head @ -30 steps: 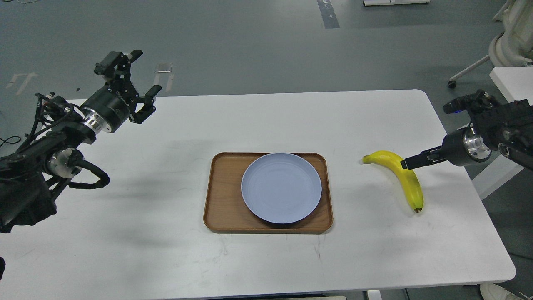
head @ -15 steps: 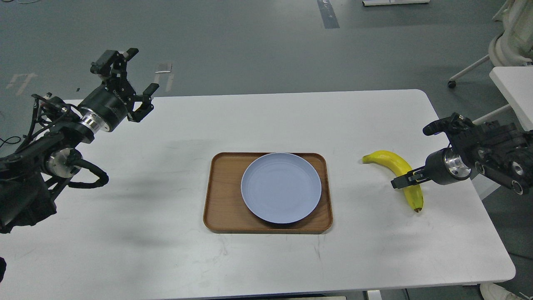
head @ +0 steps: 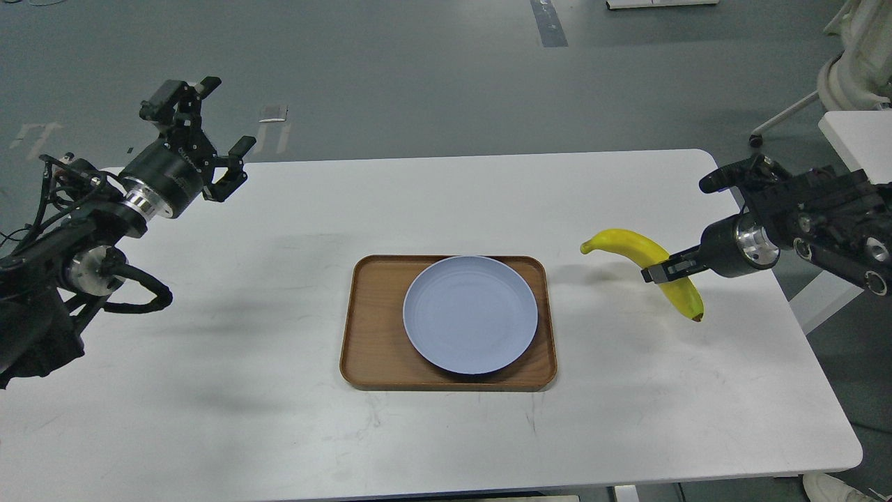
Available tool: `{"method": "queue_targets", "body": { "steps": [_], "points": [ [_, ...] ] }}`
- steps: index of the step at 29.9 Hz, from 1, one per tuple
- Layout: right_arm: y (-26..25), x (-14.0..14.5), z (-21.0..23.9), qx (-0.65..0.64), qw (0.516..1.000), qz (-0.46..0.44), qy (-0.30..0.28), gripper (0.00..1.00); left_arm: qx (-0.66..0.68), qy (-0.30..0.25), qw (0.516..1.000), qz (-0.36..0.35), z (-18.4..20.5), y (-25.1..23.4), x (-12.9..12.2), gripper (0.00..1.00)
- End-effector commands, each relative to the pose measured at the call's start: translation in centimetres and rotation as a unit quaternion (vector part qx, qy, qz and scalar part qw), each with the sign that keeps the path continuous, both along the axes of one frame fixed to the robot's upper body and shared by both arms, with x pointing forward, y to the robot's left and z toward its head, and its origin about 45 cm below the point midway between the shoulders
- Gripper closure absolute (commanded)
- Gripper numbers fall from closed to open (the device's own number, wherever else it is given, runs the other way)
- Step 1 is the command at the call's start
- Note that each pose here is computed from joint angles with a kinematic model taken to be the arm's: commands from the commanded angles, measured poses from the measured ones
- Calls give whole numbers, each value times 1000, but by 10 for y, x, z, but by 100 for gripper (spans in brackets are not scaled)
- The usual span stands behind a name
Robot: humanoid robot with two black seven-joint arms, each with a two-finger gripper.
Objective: Place banana on plate with both arms
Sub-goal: 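Carry the banana with the right gripper and set it on the plate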
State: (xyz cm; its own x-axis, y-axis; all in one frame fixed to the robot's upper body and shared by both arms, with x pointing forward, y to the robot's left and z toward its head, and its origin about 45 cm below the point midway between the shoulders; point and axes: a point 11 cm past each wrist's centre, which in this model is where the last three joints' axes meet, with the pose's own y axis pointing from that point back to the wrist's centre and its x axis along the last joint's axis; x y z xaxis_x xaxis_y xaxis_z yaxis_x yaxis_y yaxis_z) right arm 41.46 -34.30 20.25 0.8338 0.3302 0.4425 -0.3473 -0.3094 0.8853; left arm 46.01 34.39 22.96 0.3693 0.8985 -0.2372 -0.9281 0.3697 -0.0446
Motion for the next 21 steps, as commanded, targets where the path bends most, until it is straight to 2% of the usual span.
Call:
{"method": "queue_targets", "body": {
  "steps": [1,5,8,13,16,21],
  "points": [
    [36,15,19,13,999,36,-19,100,2,-2,1000,3,2,4,0,1],
    [110,21,7,23,994,102,-13,100,-4,-8,1000,2,7,0,3,1],
    [148,23,-6,27,992,120,-5,100,-9,-11,1000,-1,9,-5,5,1],
    [216,11,-24,43,986,161,13,100,-8,-13,1000,1,11,-3,5,1],
    [230,0,-37,35,983,180,26,100,-6,-14,1000,3,12,1,5,1],
    [223,-5,-49,29,984,174,38,100,-1,-15,1000,9,15,8,5,1]
  ]
}}
